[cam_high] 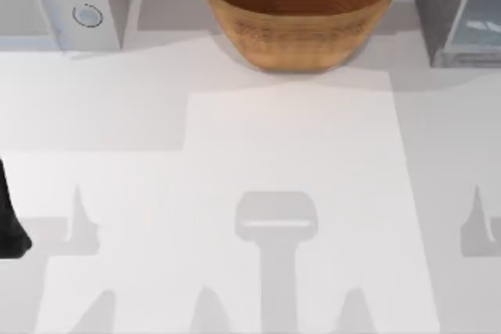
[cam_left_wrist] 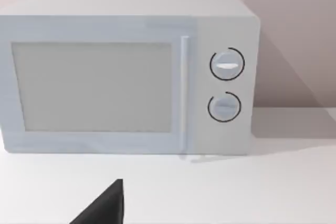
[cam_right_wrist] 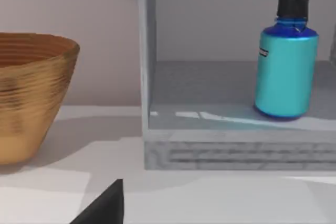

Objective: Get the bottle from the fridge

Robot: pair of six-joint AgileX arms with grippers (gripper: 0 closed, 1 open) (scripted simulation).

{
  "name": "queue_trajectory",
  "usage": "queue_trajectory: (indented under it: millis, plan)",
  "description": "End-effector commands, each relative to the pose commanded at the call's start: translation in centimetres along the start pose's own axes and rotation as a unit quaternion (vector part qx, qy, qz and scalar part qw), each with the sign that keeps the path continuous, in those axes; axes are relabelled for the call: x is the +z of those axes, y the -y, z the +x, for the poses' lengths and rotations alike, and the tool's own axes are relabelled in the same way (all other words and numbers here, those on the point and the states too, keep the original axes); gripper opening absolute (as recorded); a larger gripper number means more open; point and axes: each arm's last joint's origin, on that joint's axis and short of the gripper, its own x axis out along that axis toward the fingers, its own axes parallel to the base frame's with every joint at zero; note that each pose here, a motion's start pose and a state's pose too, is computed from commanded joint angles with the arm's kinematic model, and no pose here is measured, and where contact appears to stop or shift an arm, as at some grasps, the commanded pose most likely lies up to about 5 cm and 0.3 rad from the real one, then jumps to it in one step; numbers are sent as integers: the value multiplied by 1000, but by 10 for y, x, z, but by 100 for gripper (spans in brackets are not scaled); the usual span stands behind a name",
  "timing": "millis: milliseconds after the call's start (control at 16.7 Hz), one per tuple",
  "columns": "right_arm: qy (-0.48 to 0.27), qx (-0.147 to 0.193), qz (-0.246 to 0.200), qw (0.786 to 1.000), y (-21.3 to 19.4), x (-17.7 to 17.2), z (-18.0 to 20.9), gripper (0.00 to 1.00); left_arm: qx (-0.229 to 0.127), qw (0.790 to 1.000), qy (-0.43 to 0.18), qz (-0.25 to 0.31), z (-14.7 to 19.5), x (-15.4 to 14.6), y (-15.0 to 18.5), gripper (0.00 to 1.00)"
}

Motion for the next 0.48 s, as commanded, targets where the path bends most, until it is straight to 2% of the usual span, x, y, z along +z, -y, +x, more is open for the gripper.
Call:
queue_trajectory:
  millis: [480]
  plan:
    - [7,-1,-4,1000,7,11,13,100,0,1000,0,0,0,0,0,100]
